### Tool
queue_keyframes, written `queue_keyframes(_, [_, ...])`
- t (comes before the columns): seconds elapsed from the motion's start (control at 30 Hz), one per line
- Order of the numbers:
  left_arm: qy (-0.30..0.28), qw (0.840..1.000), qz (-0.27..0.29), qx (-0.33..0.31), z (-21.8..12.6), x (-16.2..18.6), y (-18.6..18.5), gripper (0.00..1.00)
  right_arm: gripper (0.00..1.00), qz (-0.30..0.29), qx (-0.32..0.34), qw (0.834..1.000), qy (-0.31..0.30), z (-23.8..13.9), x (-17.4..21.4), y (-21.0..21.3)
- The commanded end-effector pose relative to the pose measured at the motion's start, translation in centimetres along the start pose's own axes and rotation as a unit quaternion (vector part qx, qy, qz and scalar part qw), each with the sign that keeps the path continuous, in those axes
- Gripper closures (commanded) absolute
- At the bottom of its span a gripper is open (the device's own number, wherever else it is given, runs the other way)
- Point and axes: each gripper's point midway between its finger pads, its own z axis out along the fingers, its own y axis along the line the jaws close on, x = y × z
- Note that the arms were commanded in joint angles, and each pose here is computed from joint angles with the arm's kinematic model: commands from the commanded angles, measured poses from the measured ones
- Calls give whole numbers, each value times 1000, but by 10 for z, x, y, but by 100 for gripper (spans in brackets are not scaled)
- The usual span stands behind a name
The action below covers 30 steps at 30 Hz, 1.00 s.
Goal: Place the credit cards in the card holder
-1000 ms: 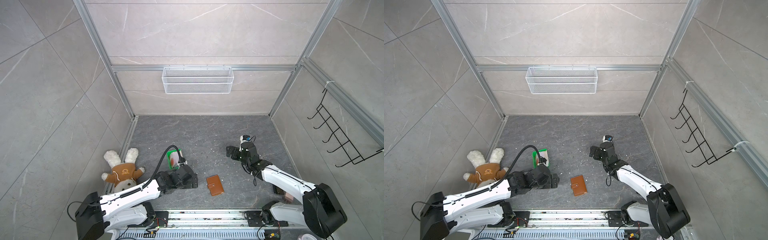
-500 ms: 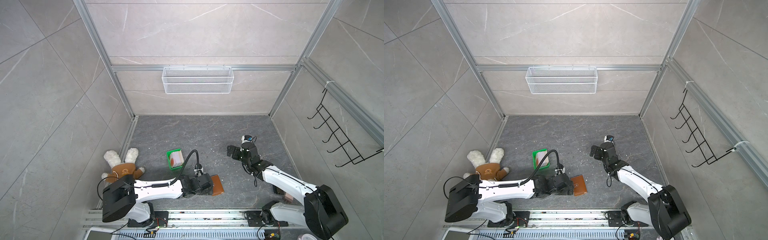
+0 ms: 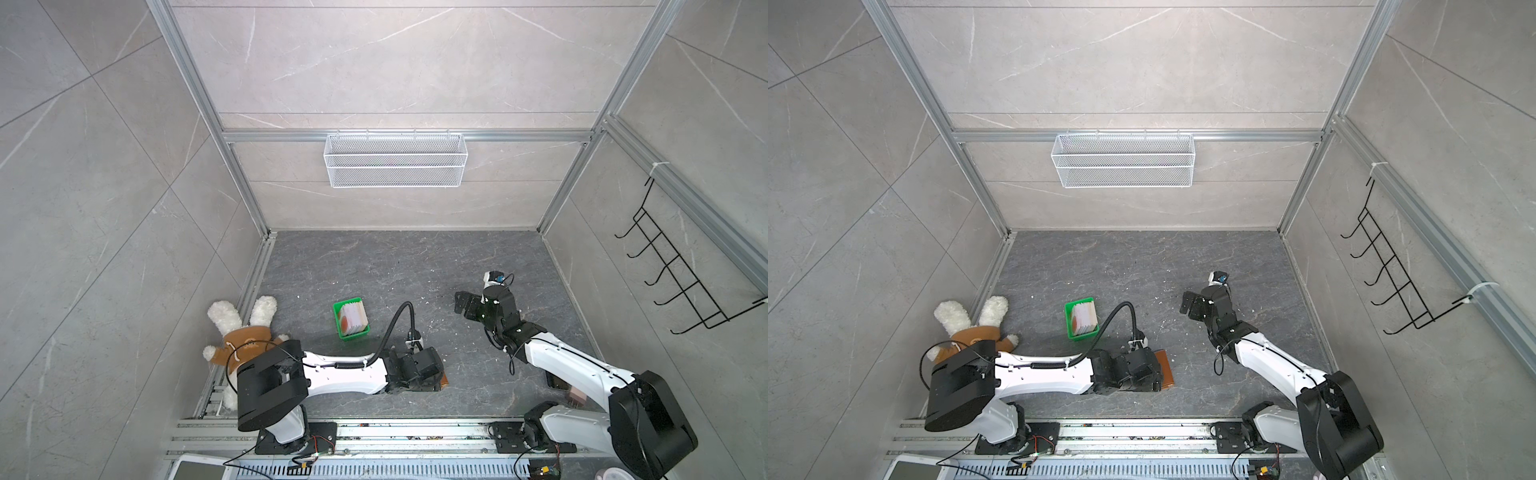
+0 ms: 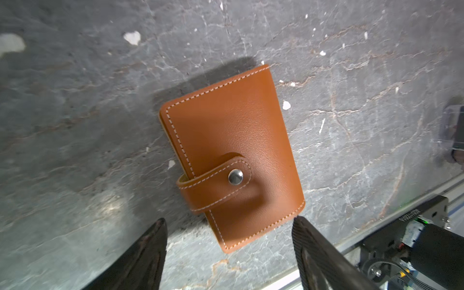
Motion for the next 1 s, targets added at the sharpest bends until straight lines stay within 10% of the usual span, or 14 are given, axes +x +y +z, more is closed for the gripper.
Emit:
queue_keyframes(0.0, [1, 1000, -18, 12, -1, -3, -11, 22, 1, -16, -16, 1000, -10, -5, -4, 5])
queue_keyframes(0.97, [-17, 990, 29, 140, -32, -91, 24, 29, 8, -16, -72, 966, 248, -126, 143, 26])
